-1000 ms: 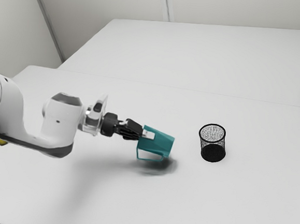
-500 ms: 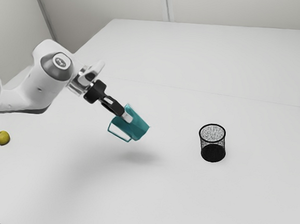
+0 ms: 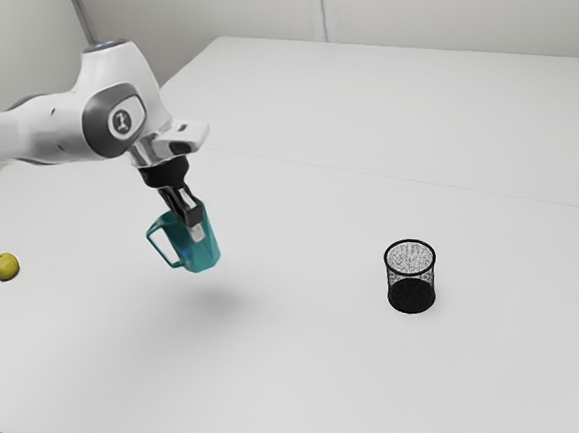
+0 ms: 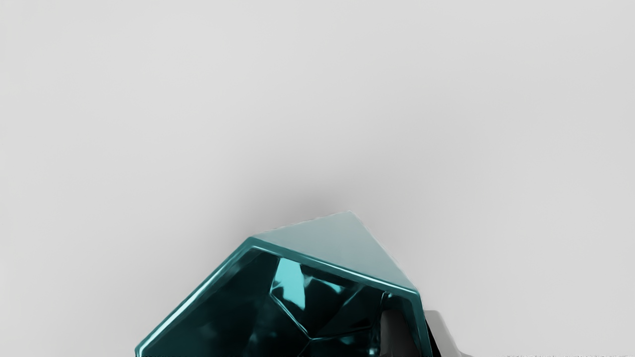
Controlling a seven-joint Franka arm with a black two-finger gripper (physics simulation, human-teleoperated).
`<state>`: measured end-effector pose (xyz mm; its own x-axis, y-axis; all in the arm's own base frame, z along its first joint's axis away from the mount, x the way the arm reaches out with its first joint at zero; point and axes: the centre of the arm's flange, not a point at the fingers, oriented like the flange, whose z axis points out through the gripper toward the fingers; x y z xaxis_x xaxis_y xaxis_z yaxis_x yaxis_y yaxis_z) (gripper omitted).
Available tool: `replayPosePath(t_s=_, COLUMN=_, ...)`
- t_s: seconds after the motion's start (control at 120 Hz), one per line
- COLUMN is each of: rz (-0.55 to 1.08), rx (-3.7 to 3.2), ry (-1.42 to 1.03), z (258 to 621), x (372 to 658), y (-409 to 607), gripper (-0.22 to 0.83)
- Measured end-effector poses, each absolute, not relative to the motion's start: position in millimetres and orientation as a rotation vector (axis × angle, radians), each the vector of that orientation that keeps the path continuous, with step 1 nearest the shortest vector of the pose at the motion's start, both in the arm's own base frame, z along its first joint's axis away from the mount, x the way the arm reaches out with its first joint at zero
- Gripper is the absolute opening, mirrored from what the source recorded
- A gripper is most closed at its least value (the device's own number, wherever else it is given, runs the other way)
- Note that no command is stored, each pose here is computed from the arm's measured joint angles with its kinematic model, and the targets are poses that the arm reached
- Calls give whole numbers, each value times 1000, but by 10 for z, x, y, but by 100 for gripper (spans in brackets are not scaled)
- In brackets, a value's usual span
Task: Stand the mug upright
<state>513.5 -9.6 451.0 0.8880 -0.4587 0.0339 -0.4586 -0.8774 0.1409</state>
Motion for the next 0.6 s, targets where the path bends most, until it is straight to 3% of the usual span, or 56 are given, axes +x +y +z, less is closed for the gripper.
replayPosePath(t_s=0.325, rz=15, rx=3073, ry=-550, z=4172, x=4970, y=-70, gripper=-16)
replayPosePath(t_s=0.6, rz=95, rx=3119, ry=-404, z=3933, x=4999, y=-57, gripper=-16)
